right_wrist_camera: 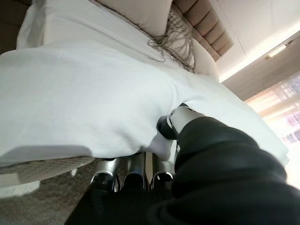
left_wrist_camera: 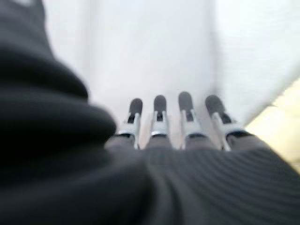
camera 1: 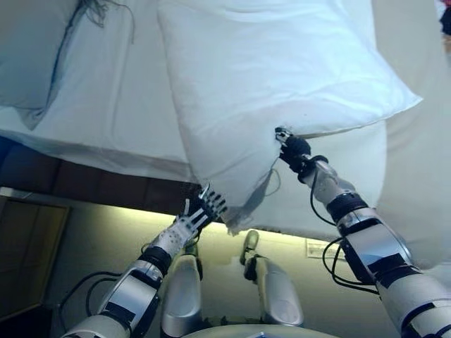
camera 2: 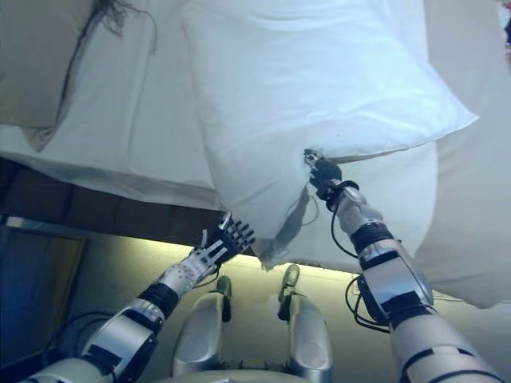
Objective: Make the bed neatly
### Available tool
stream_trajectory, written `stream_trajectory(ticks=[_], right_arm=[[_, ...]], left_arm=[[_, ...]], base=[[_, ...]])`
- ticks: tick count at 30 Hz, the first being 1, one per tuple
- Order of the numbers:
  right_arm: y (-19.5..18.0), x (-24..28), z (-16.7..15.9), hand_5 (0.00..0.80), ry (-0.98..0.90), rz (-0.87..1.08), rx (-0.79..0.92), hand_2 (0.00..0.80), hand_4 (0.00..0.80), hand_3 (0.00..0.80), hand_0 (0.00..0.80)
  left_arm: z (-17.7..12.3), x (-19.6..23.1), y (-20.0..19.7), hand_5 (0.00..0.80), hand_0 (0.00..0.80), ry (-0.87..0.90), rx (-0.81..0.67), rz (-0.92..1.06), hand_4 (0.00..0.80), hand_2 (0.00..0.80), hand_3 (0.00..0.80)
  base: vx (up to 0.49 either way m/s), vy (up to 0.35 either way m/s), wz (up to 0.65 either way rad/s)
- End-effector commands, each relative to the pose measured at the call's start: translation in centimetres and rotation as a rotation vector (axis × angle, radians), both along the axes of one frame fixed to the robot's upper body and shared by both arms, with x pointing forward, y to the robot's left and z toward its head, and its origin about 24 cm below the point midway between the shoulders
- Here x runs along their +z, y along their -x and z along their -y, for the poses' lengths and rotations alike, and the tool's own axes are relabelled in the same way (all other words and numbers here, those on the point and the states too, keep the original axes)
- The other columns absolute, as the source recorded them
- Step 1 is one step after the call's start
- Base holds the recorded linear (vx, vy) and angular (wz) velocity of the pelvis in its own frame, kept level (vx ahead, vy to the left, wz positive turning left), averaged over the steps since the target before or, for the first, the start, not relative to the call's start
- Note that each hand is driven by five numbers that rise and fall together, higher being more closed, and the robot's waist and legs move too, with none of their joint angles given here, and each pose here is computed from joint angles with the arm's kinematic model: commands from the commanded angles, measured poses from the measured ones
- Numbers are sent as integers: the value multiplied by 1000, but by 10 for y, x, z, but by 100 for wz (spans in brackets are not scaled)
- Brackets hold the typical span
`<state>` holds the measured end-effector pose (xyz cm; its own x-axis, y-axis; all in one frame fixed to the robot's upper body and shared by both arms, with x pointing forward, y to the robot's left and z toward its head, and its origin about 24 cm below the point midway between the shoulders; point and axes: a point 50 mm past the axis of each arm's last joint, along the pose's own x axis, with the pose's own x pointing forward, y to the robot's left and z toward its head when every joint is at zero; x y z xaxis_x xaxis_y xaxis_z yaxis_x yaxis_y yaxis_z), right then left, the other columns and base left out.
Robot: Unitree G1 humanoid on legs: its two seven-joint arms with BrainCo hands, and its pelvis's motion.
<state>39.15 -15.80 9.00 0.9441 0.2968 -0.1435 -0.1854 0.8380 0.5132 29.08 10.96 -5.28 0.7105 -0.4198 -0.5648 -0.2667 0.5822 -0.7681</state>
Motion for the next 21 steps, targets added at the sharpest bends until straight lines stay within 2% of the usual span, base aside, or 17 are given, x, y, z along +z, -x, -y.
stream_trajectory(ticks=[1, 5, 11, 15, 21], right_arm=[[-16, 82, -38, 800, -111, 294, 106, 800, 800, 800, 800], [-16, 86, -48, 800, -123, 298, 122, 800, 800, 800, 800], [-15, 86, -60, 800, -140, 301, 153, 800, 800, 800, 800], [-12, 88, -73, 800, -147, 317, 181, 800, 800, 800, 800], [-5, 94, -89, 800, -192, 350, 198, 800, 800, 800, 800]], left_arm=[[37, 0, 6, 0, 0, 93, -61, -133, 0, 0, 0], [44, -14, 22, 0, 0, 88, -95, -283, 0, 0, 0], [59, -22, 40, 0, 0, 118, -186, -354, 0, 0, 0], [81, -4, 31, 0, 0, 293, -175, -245, 0, 0, 0], [114, 59, -6, 0, 0, 530, -116, 22, 0, 0, 0]], base=[[-106, -94, -7], [-41, -92, 1], [-14, -73, 1], [-29, -45, -1], [-21, -38, -6]])
